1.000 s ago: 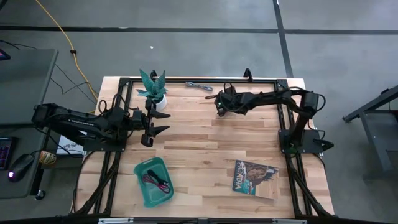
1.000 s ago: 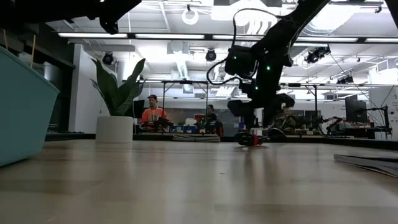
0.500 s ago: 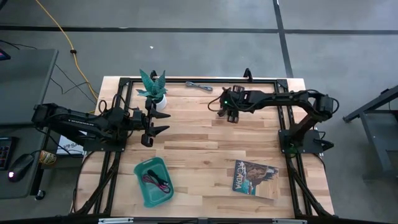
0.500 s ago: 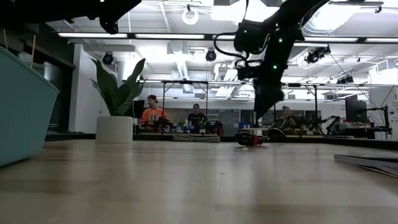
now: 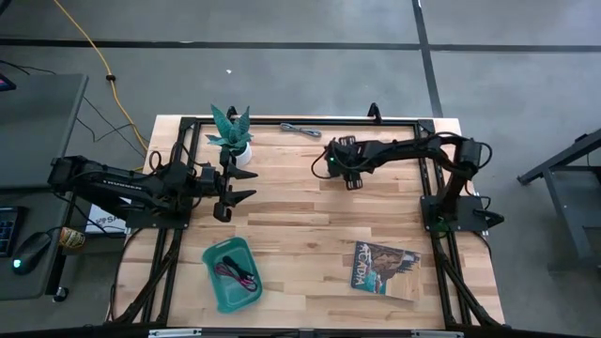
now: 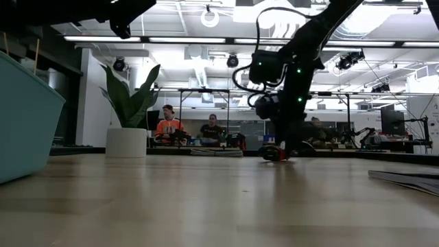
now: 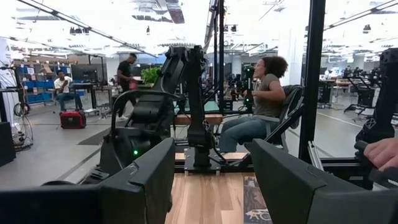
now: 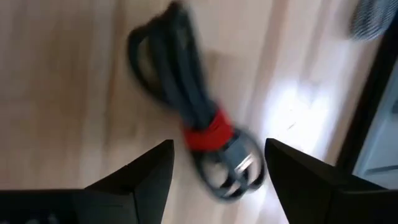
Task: Pick and place USB-C Cables
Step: Put the black USB cable into the green bin
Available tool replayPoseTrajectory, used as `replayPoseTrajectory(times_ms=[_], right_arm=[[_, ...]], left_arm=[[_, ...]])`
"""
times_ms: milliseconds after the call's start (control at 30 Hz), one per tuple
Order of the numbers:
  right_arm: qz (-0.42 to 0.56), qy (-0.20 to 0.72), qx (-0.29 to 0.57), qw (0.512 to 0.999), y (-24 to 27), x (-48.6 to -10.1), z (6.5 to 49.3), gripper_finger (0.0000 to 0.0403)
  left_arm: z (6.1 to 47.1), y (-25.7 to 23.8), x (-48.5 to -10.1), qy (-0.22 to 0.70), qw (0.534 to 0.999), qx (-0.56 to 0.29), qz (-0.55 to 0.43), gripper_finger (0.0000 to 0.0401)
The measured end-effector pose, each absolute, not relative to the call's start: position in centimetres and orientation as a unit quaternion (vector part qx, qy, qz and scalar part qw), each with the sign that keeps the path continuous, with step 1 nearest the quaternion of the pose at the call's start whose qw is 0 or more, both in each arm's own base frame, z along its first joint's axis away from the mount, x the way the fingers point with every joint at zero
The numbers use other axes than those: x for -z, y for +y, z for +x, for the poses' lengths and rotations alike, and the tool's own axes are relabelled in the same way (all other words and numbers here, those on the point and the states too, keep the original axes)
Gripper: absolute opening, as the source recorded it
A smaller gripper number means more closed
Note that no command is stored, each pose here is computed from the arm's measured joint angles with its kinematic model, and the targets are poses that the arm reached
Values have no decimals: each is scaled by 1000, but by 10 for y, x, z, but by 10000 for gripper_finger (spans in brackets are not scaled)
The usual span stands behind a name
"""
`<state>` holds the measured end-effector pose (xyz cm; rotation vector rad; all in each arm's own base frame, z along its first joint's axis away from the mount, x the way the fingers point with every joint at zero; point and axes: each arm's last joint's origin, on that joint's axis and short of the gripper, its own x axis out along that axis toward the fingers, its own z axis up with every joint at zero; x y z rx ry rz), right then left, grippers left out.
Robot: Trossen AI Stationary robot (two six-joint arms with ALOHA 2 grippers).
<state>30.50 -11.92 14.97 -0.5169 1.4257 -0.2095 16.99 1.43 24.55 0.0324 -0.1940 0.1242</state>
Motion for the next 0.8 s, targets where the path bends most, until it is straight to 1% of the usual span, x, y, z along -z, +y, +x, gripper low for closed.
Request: replayPoseTrajectory(times_ms=[100, 300, 500, 800], right_arm=[[-236, 627, 98, 736, -121, -151, 309, 244], [-206, 628, 70, 747, -121, -149, 306, 244], [-199, 614, 72, 761, -122, -149, 310, 244], [-184, 626, 62, 755, -130, -127, 314, 244]], left_arm=[[170, 14, -245, -95, 993, -63, 19, 192], [170, 14, -245, -95, 993, -64, 20, 192], [170, 14, -245, -95, 993, -64, 20, 192], [170, 14, -245, -95, 993, -64, 20, 192]])
